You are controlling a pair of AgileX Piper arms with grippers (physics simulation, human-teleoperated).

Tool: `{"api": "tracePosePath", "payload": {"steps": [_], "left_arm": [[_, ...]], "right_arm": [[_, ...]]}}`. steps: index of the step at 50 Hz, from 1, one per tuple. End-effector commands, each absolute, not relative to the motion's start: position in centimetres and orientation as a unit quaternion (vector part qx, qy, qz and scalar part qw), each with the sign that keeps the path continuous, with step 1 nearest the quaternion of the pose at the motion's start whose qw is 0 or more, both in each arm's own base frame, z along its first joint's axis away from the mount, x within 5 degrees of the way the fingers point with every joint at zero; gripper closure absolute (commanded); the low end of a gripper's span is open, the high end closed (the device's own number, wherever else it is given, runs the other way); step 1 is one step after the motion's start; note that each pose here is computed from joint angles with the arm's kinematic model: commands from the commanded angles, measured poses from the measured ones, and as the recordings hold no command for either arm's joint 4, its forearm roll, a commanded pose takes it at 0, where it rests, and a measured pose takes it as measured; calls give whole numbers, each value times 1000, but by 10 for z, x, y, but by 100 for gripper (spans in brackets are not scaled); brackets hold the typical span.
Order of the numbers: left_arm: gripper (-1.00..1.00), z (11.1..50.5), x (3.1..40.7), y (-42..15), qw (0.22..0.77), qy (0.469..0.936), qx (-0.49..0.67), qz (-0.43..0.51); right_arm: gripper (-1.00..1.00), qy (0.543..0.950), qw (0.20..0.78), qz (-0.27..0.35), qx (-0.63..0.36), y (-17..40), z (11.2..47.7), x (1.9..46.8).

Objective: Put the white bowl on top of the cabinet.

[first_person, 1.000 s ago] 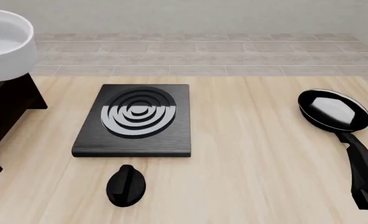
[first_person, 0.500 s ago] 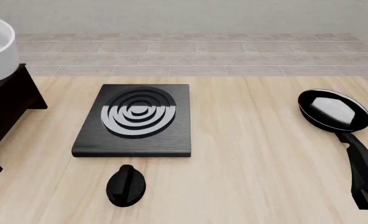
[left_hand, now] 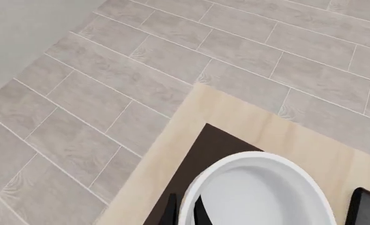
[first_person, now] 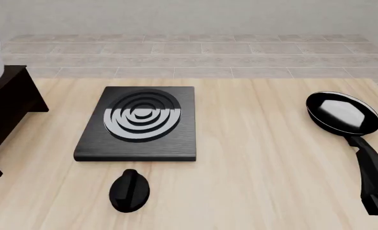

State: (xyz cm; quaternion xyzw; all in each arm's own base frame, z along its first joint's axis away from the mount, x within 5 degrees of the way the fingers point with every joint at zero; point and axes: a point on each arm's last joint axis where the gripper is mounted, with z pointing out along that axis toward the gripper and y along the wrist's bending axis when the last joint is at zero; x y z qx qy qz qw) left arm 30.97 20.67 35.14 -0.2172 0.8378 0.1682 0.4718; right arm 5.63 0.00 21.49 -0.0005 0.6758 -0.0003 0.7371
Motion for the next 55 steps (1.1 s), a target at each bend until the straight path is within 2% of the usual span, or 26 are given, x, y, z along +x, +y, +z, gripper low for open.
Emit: {"api": "tracePosePath", "payload": {"steps": [1,55], "left_arm": [[100,349,309,220,477,831,-229,175],[100,290,314,235,446,846,-230,177]], "right_arm": [[-100,676,737,0,-1,0,215,56],[-100,676,737,0,0,0,215,56]]}}
